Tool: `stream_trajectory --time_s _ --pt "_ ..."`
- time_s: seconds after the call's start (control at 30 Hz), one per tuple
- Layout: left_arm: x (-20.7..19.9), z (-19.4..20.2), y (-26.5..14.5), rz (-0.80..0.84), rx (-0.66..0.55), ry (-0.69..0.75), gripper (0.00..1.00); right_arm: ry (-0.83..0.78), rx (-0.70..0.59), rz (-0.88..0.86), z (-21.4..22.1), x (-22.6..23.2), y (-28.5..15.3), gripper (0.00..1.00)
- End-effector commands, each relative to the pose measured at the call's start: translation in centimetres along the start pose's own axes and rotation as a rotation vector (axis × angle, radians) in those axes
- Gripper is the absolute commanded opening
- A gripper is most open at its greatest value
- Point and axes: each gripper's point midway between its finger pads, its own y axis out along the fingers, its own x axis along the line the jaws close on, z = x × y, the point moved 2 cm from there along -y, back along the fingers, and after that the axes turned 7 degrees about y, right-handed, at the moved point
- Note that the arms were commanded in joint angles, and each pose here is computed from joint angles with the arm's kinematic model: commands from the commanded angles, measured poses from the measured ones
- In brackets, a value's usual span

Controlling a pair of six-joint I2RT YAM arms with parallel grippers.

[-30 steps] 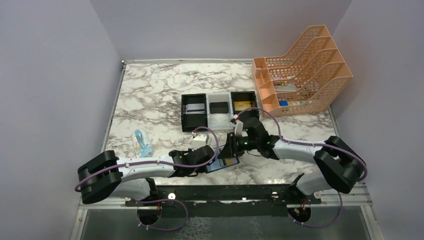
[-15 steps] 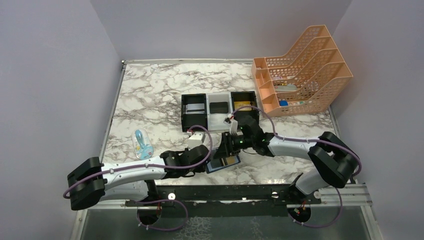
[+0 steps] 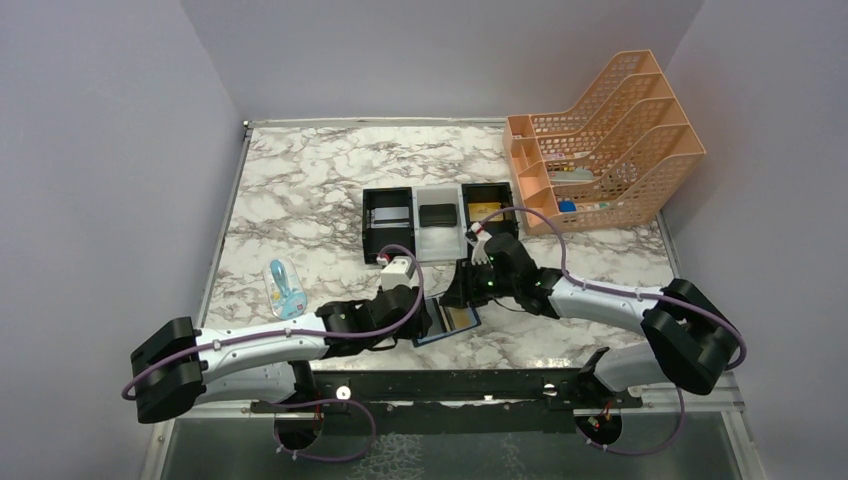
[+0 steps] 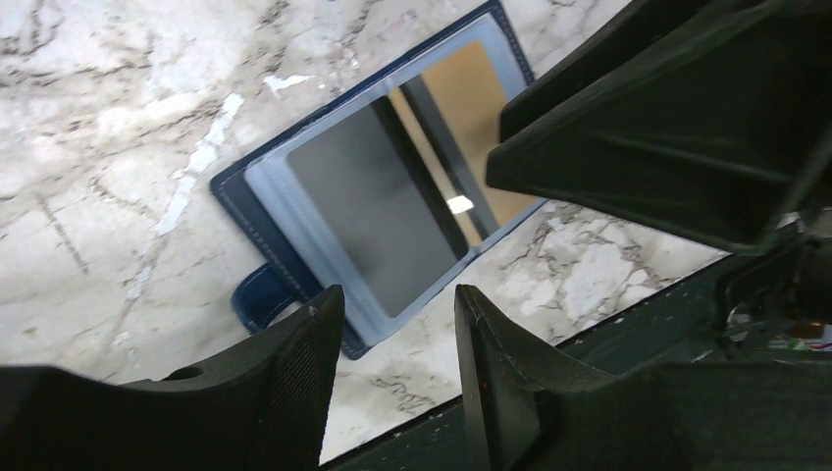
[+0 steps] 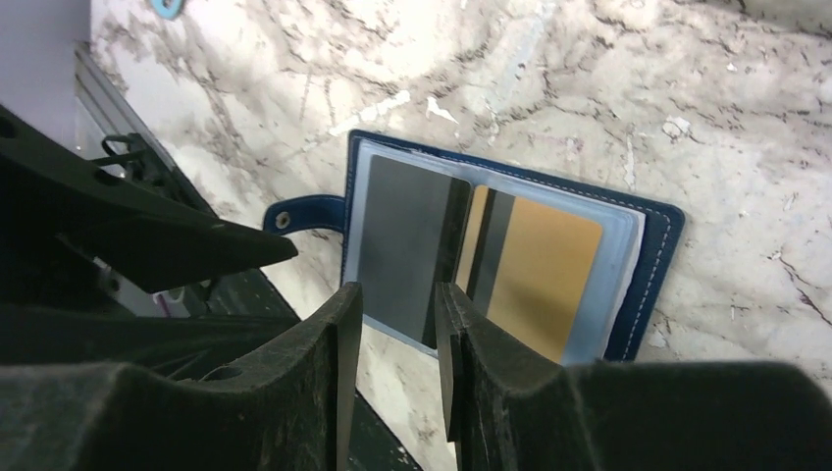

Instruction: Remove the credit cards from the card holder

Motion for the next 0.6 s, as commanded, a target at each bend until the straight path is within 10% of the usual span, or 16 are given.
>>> stream_trajectory --time_s 0.0,0.57 --pt "-2.7 -1.5 0.6 0.089 -0.042 -0.01 0.48 0.011 0.037 -0.011 1.0 -0.6 0.8 0.33" --pt "1.6 3.2 3.6 -0.147 0.13 0.072 0.23 0.066 0.167 0.002 3.8 -2.7 3.2 0.29"
